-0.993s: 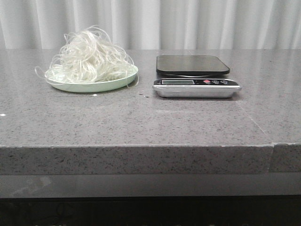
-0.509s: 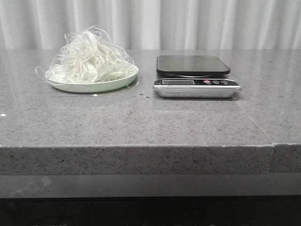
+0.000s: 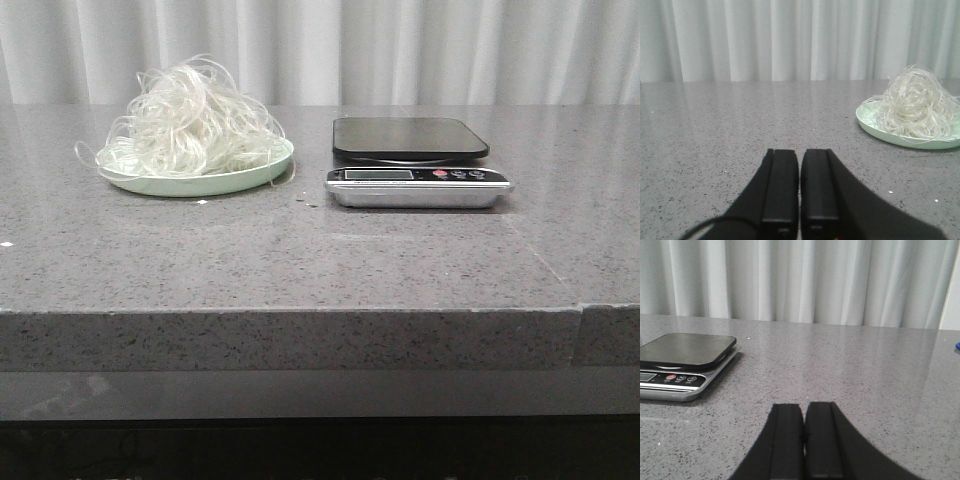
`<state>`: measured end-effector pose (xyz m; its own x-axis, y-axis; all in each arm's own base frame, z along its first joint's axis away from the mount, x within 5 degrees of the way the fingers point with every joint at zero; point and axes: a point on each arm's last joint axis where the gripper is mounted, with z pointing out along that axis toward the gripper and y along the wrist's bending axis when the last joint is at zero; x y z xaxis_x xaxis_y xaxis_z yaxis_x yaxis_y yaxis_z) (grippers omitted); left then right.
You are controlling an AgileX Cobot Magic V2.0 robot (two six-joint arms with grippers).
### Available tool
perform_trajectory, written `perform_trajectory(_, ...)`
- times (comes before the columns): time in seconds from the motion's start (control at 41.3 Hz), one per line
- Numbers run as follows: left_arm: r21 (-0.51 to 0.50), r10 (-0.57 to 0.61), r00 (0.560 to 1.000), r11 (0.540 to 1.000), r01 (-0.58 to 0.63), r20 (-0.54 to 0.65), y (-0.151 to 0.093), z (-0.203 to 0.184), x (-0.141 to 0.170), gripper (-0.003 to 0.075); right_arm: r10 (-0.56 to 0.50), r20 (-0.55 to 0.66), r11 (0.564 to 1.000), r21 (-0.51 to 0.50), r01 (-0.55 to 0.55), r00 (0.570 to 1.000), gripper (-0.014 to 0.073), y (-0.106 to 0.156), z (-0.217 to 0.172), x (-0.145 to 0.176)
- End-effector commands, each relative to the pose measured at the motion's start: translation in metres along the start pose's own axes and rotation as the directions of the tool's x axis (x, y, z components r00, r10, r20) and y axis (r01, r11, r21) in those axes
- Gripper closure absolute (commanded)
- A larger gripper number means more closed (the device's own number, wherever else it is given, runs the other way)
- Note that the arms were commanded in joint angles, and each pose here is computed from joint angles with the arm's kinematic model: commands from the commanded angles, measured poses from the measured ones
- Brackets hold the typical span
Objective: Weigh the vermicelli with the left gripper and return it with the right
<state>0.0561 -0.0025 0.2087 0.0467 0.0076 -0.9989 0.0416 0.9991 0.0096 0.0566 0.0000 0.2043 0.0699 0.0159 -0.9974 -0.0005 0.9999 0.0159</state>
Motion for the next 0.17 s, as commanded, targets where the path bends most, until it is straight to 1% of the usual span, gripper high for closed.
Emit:
perform_trajectory(0.0,-0.005,-0.015,0.996,1.000,0.015,0.093,0.0006,-0.0018,-0.0062,0.0578,-0.006,0.116,1.000,0.012,0.004,0.993,0.0436,-0.0007,-0.0020,-0.0124)
perform_trajectory(0.145,-0.005,-0.015,0.996,1.000,0.015,0.093,0.0006,-0.0018,-0.0062,0.0578,-0.006,0.116,1.000,0.012,0.004,0.993,0.0436,-0.0007,-0.0020,-0.0124)
